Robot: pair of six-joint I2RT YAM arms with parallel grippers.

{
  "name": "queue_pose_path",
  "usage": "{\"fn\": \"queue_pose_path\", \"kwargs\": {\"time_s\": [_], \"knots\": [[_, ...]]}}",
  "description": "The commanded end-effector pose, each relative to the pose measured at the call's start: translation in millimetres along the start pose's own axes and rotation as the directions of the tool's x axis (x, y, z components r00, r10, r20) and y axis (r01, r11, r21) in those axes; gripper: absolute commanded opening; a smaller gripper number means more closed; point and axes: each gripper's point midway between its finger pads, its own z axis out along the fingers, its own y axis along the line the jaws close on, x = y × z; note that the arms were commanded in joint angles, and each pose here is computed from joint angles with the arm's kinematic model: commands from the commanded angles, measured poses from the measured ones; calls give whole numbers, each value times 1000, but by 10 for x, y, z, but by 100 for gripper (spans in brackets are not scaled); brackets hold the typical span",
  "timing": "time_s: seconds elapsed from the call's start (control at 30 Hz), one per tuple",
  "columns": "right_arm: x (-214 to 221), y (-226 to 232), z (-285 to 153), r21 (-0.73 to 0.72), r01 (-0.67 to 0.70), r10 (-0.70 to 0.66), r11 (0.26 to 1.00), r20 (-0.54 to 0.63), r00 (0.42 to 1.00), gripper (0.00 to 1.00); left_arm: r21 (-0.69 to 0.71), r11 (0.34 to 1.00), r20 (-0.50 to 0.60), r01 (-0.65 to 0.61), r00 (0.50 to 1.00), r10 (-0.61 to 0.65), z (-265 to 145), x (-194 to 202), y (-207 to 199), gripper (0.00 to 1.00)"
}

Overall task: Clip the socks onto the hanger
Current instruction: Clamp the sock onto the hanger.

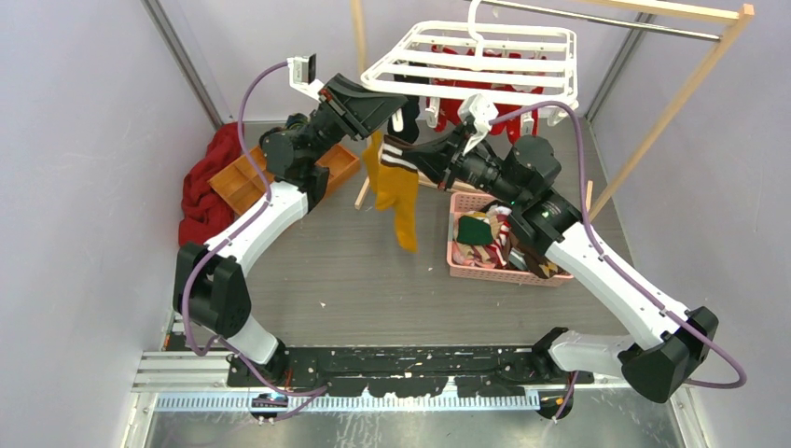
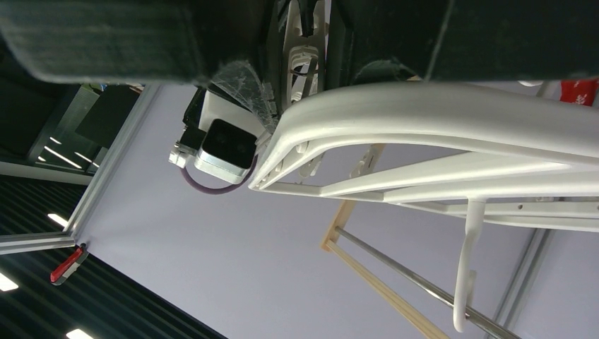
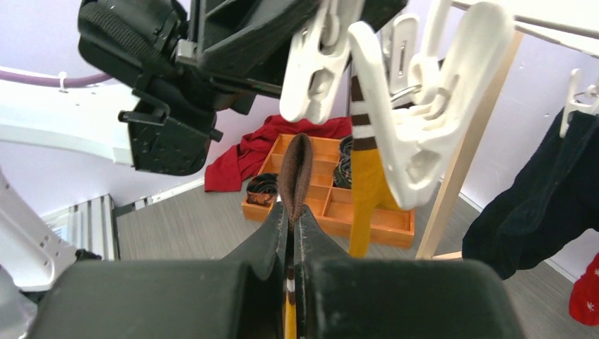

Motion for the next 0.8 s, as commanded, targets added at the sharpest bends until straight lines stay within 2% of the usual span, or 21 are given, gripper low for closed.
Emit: {"fn": "queue_pose_path", "kwargs": {"time_s": [0.0, 0.77], "knots": [[-434, -37, 49, 45, 8, -14, 999, 141, 990, 1, 57, 998, 37, -38, 999, 36, -1, -96, -154, 13], [-626, -119, 105, 83, -71, 52, 994, 215, 975, 1, 81, 996, 31, -25, 999, 22, 1, -69, -132, 12]]}}
